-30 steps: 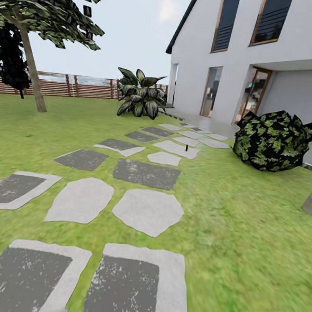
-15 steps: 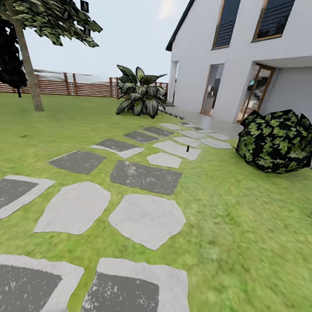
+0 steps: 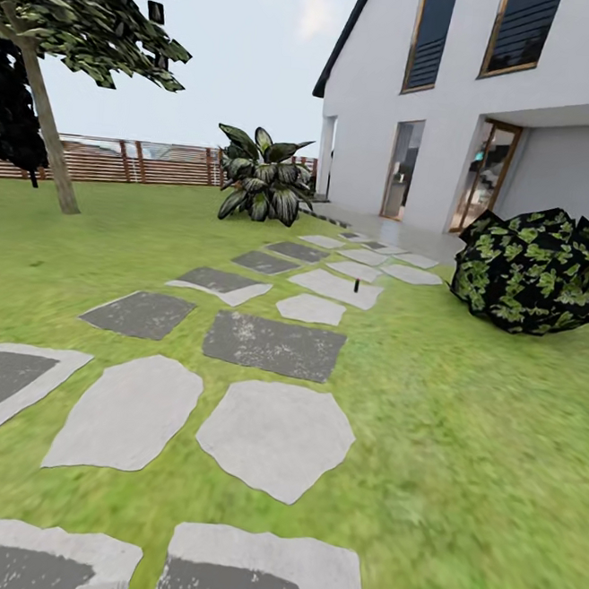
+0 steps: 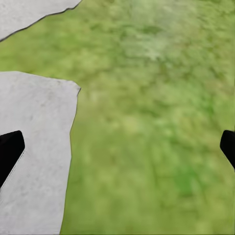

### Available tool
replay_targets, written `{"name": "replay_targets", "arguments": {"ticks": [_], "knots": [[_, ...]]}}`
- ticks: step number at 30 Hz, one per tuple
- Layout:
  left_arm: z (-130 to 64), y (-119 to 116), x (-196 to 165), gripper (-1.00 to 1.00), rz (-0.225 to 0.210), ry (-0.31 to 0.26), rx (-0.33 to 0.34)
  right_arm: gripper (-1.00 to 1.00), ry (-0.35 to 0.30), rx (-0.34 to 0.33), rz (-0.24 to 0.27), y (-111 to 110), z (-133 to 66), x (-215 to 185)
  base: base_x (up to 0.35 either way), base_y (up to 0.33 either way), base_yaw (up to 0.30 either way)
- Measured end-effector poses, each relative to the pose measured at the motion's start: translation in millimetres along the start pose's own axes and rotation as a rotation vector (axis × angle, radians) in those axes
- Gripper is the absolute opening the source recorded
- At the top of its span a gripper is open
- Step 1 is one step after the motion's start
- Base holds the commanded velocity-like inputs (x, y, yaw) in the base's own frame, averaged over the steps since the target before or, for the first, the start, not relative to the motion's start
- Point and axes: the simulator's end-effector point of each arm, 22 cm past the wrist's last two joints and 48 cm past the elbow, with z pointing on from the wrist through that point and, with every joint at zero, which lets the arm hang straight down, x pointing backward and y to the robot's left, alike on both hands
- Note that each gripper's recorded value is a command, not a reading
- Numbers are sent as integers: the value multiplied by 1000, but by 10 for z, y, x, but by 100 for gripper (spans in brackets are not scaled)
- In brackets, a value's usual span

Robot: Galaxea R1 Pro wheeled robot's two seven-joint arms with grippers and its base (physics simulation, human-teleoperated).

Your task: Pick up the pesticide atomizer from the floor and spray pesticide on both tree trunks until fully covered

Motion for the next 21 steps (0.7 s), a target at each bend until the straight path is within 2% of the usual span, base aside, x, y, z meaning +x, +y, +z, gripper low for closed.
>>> {"name": "replay_targets", "arguments": {"ticks": [21], "knots": [[0,-9,2,100,0,0,1,100,0,2,1,-7,0,0,335,0,0]]}}
